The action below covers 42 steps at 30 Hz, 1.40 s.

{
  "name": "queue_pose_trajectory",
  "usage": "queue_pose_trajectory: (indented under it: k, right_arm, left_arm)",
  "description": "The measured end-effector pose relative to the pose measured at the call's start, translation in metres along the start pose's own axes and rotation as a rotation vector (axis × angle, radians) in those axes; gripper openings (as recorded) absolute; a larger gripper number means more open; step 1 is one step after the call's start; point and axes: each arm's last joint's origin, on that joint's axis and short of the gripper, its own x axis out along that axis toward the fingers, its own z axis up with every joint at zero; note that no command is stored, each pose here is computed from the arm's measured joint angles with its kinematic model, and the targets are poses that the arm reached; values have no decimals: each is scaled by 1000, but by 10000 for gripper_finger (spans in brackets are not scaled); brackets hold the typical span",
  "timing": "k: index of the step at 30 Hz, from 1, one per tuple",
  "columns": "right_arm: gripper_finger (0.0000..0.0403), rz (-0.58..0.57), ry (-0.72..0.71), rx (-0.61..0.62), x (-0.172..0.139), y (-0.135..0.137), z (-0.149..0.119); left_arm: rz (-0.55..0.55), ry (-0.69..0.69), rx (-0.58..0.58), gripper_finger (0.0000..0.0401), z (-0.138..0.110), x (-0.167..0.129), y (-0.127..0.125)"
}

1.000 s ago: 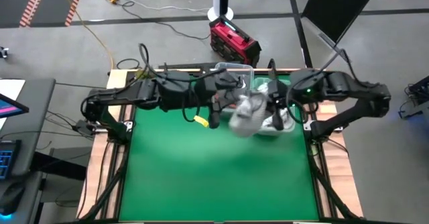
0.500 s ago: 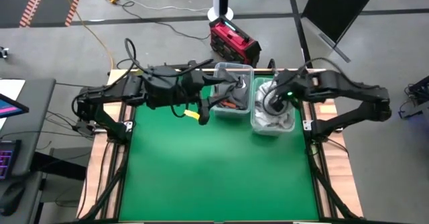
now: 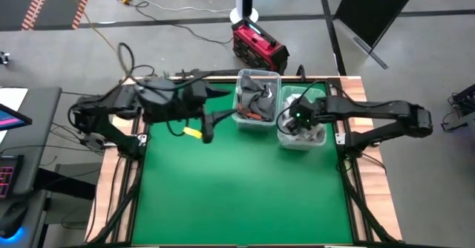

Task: Sort towels by color in basket
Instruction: Put the gray towel into the right transparent bin

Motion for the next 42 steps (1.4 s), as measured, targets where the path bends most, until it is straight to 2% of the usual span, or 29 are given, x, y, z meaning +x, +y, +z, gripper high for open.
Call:
queue_pose_trajectory:
  k: [4, 8, 12, 15, 19, 25, 28, 31, 37, 42]
  right_arm:
    - [41, 25, 38, -72, 21, -6, -6]
    - [42, 105, 118, -78, 35, -15, -6]
    - [49, 138, 156, -90, 39, -20, -3]
    - [70, 147, 153, -123, 35, -21, 2]
    - [125, 160, 154, -172, 27, -22, 9]
    - [233, 134, 226, -224, -6, -30, 23]
    - [268, 128, 215, -284, -29, -33, 34]
    - [284, 124, 198, -305, -48, -34, 41]
    - [286, 122, 198, -306, -85, -41, 50]
    - [286, 159, 70, -278, -119, -43, 64]
  left_arm:
    - [3, 12, 10, 231, 3, -20, 9]
    - [17, 46, 26, 231, 3, -35, 19]
    - [36, 74, 38, 231, 1, -42, 26]
    - [44, 92, 46, 231, -1, -41, 28]
    - [43, 108, 54, 231, -3, -41, 28]
    - [41, 120, 60, 231, -4, -41, 28]
    - [41, 119, 61, 231, -4, -41, 28]
    - [40, 119, 75, 231, -4, -41, 28]
    - [40, 119, 76, 231, -4, -41, 28]
    - [40, 119, 76, 231, -4, -41, 28]
